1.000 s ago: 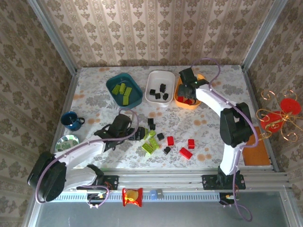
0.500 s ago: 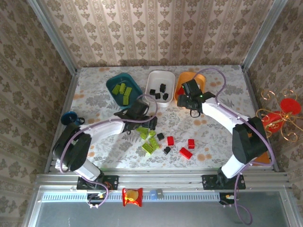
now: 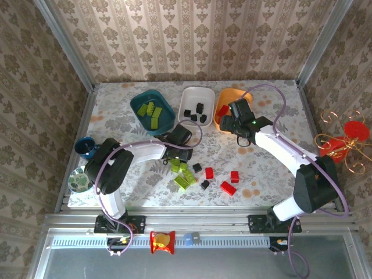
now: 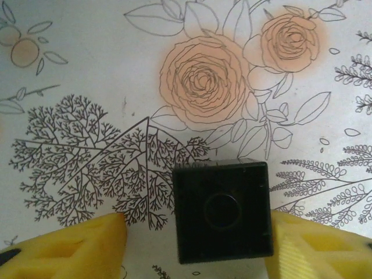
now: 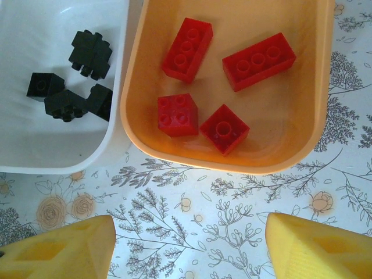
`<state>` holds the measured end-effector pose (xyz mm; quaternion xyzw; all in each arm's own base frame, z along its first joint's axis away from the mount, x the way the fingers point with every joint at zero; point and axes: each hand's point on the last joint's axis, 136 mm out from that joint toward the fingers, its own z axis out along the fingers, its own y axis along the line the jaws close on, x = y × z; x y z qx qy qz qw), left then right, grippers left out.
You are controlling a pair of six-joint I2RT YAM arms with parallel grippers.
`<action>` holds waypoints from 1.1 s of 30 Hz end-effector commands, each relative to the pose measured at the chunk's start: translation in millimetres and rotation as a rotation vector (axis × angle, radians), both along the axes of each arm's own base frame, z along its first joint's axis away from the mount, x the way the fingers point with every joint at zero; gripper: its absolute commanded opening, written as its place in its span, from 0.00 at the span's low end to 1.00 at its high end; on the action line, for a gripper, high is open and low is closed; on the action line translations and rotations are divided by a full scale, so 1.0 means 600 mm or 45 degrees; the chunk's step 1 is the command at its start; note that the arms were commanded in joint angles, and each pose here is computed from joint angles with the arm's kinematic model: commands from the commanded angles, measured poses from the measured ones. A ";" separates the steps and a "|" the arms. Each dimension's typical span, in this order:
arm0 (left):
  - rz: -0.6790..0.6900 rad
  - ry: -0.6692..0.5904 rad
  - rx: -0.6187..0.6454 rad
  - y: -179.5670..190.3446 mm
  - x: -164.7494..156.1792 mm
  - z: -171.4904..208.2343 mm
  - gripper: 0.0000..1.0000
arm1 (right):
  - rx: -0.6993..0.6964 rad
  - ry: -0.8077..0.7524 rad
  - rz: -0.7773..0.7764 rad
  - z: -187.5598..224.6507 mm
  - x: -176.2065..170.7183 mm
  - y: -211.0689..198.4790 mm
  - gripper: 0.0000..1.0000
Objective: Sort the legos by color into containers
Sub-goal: Pick up the lego from the center of the table, then place the lego in the container.
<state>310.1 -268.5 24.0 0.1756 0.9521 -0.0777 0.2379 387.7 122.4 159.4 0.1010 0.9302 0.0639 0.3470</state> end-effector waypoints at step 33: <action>0.004 -0.297 -0.372 -0.097 0.184 0.222 0.31 | 0.056 0.051 -0.021 -0.042 -0.051 -0.002 0.70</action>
